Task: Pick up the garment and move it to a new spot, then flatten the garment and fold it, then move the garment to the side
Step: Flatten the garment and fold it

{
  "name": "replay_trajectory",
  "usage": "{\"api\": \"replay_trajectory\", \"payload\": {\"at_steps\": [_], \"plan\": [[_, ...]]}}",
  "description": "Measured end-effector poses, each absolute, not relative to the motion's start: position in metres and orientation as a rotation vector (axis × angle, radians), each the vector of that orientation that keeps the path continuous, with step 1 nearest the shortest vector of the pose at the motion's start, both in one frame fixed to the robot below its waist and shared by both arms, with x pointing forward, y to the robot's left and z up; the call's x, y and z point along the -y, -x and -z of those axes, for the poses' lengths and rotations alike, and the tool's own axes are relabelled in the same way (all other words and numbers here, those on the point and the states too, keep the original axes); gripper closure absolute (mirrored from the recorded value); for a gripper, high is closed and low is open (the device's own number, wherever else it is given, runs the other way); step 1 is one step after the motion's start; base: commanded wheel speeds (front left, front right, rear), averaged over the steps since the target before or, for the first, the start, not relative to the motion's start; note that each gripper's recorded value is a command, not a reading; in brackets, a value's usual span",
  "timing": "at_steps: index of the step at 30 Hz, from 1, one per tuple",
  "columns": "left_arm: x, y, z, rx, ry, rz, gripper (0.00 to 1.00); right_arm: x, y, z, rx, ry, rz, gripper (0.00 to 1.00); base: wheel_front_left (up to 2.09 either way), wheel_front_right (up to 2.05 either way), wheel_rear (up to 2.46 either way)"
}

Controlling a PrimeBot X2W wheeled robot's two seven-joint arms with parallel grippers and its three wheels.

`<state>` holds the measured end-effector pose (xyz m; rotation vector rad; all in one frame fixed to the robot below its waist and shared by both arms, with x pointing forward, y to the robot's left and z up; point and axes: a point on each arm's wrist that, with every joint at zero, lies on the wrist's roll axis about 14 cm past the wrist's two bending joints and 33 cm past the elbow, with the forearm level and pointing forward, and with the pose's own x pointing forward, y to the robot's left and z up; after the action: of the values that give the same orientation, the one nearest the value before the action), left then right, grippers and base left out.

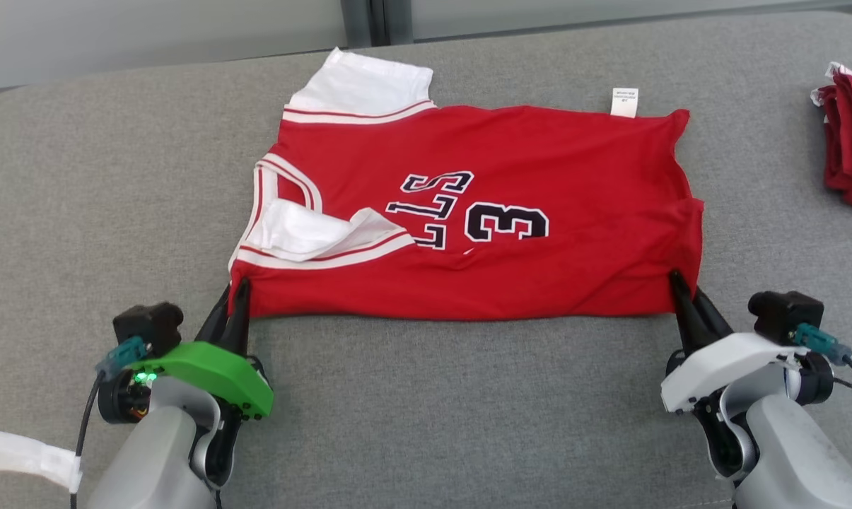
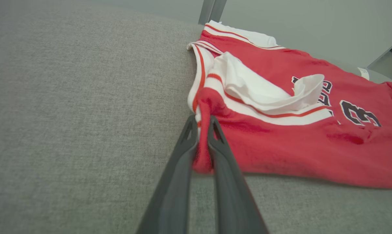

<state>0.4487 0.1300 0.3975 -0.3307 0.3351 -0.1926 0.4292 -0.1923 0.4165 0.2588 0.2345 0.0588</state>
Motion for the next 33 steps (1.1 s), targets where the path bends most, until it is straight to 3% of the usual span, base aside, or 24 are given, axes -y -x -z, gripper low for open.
{"api": "replay_trajectory", "payload": {"at_steps": [14,21,22,23,24,33], "plan": [[-0.164,-0.343,-0.404,-0.294,0.377,0.044,1.0,0.179,-0.356,-0.42,-0.29,-0.29,-0.123,1.0,0.0,0.0,0.0],[-0.161,-0.314,-0.405,-0.316,0.381,0.035,1.0,0.173,-0.33,-0.415,-0.374,-0.317,-0.127,1.0,0.0,0.0,0.0],[-0.16,-0.314,-0.406,-0.315,0.382,0.034,0.55,0.171,-0.327,-0.414,-0.384,-0.322,-0.129,0.64,0.0,0.0,0.0],[-0.158,-0.314,-0.408,-0.311,0.38,0.037,0.0,0.169,-0.325,-0.414,-0.387,-0.325,-0.128,0.08,0.0,0.0,0.0],[-0.157,-0.314,-0.41,-0.304,0.377,0.038,0.0,0.17,-0.325,-0.415,-0.381,-0.326,-0.123,0.0,0.0,0.0,0.0],[-0.171,-0.341,-0.453,-0.137,0.312,0.034,0.0,0.181,-0.346,-0.469,-0.151,-0.29,-0.091,0.0,0.0,0.0,0.0]]}}
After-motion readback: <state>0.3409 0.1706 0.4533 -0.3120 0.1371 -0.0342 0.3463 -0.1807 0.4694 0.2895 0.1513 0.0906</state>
